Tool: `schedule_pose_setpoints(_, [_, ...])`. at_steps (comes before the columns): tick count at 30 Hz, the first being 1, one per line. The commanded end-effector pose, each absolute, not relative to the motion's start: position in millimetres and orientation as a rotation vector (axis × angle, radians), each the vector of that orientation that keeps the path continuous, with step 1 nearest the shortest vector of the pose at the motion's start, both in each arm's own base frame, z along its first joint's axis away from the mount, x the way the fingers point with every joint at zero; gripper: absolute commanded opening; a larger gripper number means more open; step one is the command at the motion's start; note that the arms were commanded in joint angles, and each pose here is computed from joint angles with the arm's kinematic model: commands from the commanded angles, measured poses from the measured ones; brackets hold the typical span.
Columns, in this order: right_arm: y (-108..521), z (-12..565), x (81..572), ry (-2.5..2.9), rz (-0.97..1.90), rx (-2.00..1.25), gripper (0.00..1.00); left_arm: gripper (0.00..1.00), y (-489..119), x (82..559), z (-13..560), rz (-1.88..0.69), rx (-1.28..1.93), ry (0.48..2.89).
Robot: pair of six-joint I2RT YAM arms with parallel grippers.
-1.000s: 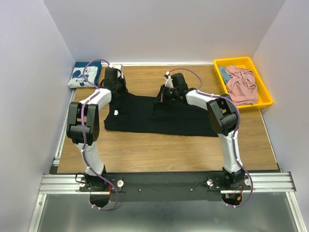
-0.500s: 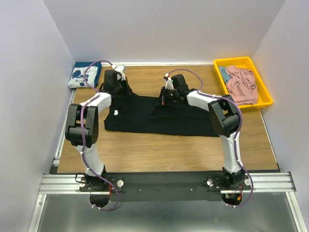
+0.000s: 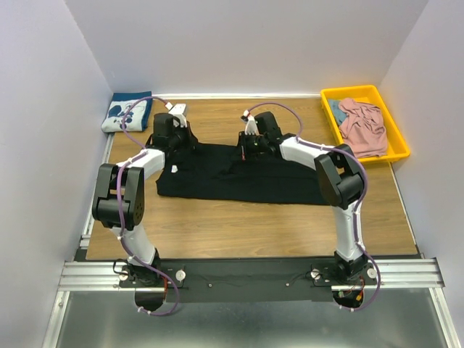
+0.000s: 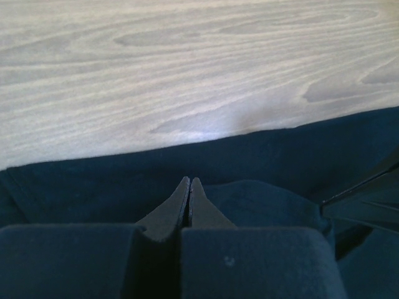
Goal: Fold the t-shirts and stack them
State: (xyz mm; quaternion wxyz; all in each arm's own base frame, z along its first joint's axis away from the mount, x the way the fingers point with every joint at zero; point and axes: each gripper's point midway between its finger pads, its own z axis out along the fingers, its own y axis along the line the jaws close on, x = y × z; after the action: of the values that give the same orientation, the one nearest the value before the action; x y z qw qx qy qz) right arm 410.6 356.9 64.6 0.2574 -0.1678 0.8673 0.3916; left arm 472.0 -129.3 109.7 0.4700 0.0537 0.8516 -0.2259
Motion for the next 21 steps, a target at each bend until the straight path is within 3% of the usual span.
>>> schedule_pose_setpoints(1, [353.4, 72.8, 404.6, 2.328, 0.968, -0.543, 0.05, 0.0, -133.5, 467.5, 124.8, -0.586, 0.176, 2.008])
schedule_pose_setpoints(10, [358.3, 75.4, 396.1, 2.298, 0.826, -0.684, 0.05, 0.0, -128.0, 455.5, 122.7, -0.605, 0.182, 1.975])
schedule_pose_setpoints(21, [360.3, 71.3, 395.5, 2.246, 0.412, -0.852, 0.05, 0.0, -119.4, 437.8, 111.8, -0.586, 0.136, 2.018])
